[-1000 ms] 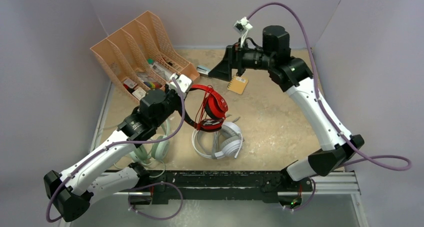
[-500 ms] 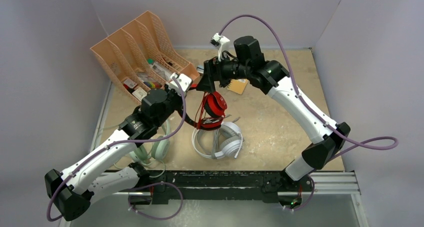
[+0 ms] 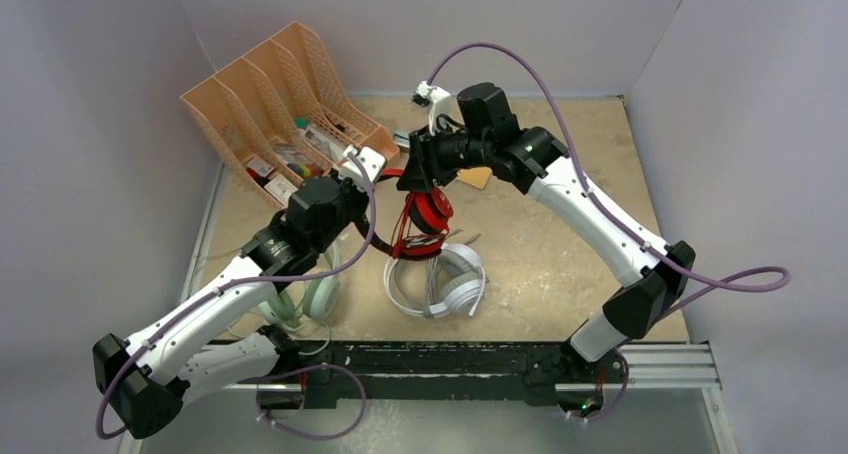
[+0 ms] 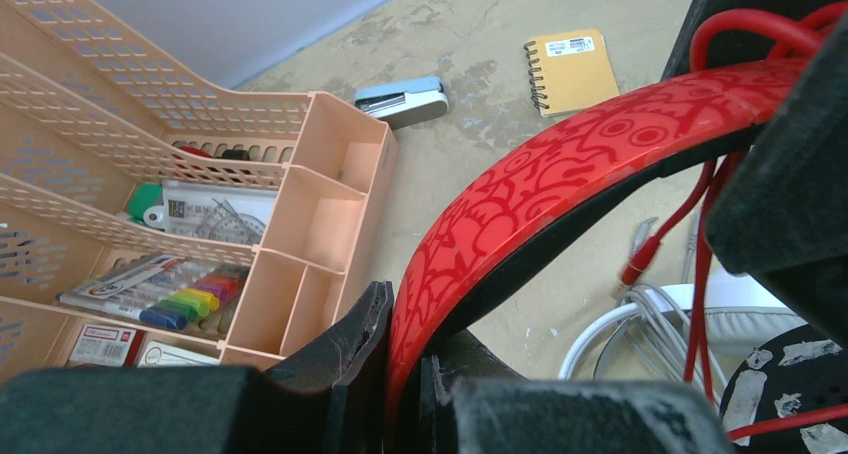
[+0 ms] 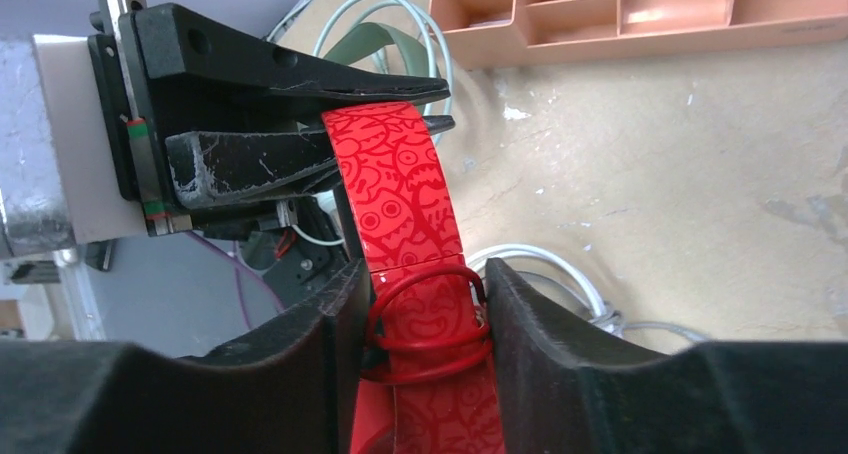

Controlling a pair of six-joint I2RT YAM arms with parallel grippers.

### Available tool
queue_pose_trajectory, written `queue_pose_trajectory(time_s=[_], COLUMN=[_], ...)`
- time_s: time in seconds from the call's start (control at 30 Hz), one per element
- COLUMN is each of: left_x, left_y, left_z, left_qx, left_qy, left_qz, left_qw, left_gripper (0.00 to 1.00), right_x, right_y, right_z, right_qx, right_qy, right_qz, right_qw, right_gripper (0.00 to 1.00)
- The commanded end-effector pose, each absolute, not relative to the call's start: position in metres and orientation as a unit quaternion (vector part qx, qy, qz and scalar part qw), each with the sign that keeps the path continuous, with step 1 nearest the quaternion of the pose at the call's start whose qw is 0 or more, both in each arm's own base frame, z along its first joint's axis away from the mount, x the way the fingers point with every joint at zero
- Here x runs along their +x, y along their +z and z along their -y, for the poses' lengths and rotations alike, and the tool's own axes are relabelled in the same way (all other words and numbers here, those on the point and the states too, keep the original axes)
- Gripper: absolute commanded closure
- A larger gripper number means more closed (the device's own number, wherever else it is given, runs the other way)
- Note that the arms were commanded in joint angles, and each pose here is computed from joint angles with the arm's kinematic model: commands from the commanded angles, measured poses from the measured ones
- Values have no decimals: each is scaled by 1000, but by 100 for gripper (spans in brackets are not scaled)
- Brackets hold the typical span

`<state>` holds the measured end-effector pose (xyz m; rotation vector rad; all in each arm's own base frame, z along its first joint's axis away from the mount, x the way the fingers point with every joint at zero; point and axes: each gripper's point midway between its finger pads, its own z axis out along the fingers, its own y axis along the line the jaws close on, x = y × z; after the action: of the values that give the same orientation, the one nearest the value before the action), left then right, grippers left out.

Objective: Wrap the headphones
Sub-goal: Wrap the headphones cable around the headphones, then place the headphones at the center of the board.

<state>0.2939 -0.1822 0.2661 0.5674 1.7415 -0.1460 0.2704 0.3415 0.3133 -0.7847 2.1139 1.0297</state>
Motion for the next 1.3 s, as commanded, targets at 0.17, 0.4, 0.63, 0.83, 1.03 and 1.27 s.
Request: queue_pose_trajectory(time_s=[0.17,0.4,0.63,0.83,1.03,1.27], left_x=[299,302,308,314,316,304], left_y=[314,305,297,310,336,340], left_z=[184,189,201,214,211,193], left_qx=[198,197,190,173,131,83], left_qy=[-90,-92,-106,-135,-145,-155], left_qz=[-726,-744,-768,-769,-774,-788], left_qw=[652,632,602,600,602,590], left_gripper=[100,100,89,58,36,33], right_x=[256,252,263,283,321,375], right_y=[317,311,314,326,321,260], right_z=[-347,-343,-318,-286,-237,-126], right_qx=[-315,-316,-264,-195,-106,49], right_qy=[425,424,478,519,534,496], right_qz=[-793,-797,-792,-782,-779,-797], right_qw=[304,292,274,286,312,343], right_gripper=[76,100,100,100,100,100])
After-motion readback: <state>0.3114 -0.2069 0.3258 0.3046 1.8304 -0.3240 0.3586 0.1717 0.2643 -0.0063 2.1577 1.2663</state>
